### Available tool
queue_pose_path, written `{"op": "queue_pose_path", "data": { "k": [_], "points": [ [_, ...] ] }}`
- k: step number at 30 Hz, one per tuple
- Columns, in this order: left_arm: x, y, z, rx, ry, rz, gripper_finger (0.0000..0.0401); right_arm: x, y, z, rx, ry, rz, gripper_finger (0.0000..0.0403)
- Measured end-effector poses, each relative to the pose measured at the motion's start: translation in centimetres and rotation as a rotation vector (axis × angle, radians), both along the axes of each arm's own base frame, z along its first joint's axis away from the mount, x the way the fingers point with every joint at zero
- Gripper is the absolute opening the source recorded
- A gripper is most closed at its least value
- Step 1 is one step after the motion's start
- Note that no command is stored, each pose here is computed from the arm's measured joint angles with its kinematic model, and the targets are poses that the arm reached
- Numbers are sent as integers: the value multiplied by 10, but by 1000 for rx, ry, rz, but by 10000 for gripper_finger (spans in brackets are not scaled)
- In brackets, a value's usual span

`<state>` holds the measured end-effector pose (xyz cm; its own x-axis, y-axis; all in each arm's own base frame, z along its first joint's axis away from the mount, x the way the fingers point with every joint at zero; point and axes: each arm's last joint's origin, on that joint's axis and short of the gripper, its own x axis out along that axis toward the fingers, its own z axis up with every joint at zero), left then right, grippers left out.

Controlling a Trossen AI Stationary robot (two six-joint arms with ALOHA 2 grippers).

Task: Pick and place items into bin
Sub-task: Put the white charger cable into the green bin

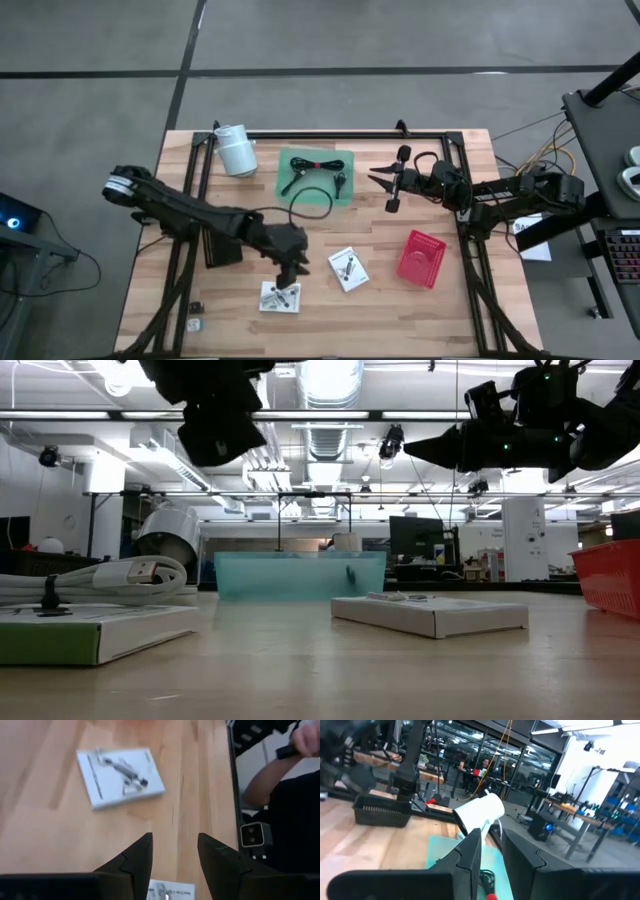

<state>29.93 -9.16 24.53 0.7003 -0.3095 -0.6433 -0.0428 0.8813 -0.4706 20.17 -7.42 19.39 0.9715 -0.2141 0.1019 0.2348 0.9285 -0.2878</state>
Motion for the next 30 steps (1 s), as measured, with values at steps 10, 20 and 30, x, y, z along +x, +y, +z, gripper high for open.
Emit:
{"op": "queue_pose_path", "data": {
  "k": [10,20,30],
  "points": [
    [3,-27,-12,-91,348,146,115,0,0,0,42,-8,5,66],
    [5,-53,-30,-136,441,187,111,0,0,-2,45,10,4,66],
    [9,-56,-46,-107,485,182,111,0,0,-2,-11,22,-1,66]
  ]
}}
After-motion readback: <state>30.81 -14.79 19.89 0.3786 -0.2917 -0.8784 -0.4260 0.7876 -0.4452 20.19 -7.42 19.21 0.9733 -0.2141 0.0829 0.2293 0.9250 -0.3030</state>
